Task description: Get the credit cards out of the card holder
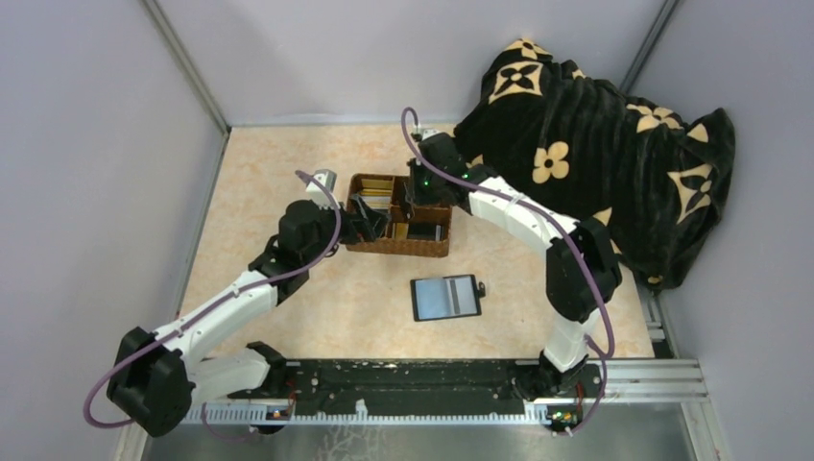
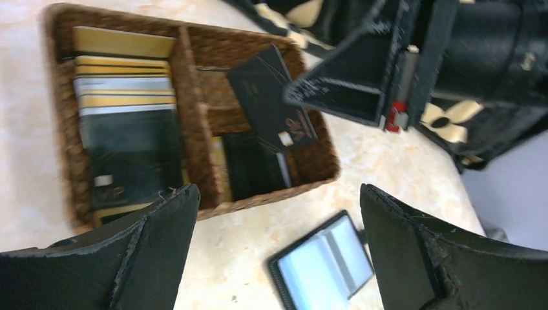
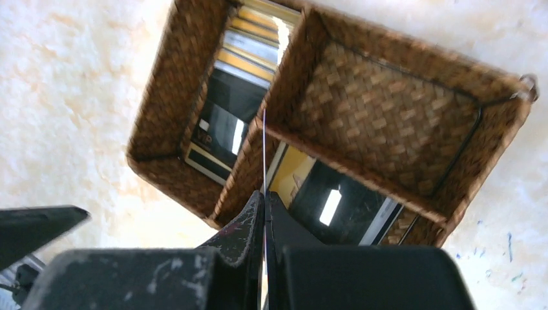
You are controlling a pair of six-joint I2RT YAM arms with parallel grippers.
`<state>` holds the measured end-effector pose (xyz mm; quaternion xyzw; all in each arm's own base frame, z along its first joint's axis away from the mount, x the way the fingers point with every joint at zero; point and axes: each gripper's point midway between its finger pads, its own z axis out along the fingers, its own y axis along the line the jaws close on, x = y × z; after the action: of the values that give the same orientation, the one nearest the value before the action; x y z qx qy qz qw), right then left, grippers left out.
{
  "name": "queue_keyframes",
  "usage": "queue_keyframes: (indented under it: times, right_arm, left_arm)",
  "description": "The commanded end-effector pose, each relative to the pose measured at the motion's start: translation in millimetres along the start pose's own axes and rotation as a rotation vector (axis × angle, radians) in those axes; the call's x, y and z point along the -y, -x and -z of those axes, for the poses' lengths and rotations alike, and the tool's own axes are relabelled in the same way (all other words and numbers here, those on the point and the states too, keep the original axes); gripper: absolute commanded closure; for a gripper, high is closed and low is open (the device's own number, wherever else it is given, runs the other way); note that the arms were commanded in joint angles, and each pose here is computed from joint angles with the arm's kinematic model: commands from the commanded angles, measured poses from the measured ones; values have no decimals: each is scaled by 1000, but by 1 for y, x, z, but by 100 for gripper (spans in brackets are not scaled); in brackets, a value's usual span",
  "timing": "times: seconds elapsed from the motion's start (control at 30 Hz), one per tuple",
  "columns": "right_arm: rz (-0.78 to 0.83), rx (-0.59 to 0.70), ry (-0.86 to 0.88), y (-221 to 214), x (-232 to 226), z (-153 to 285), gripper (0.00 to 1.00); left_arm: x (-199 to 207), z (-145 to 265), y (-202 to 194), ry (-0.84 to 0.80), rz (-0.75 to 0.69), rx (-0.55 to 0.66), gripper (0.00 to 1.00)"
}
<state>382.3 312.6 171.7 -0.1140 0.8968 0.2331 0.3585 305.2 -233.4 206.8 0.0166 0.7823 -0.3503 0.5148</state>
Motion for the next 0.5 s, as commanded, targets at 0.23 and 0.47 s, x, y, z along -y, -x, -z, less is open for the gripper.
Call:
queue_keyframes:
  times: [0.23,0.47]
  right_arm:
    - [-57,-1,-95,-29,-3,-10,100]
    - [-73,-18,-113,-36,-3,-11,100]
  left_arm:
    - [-44,17,1,218,-2,60,0]
    - [-46,16,-5,215,1,44,1]
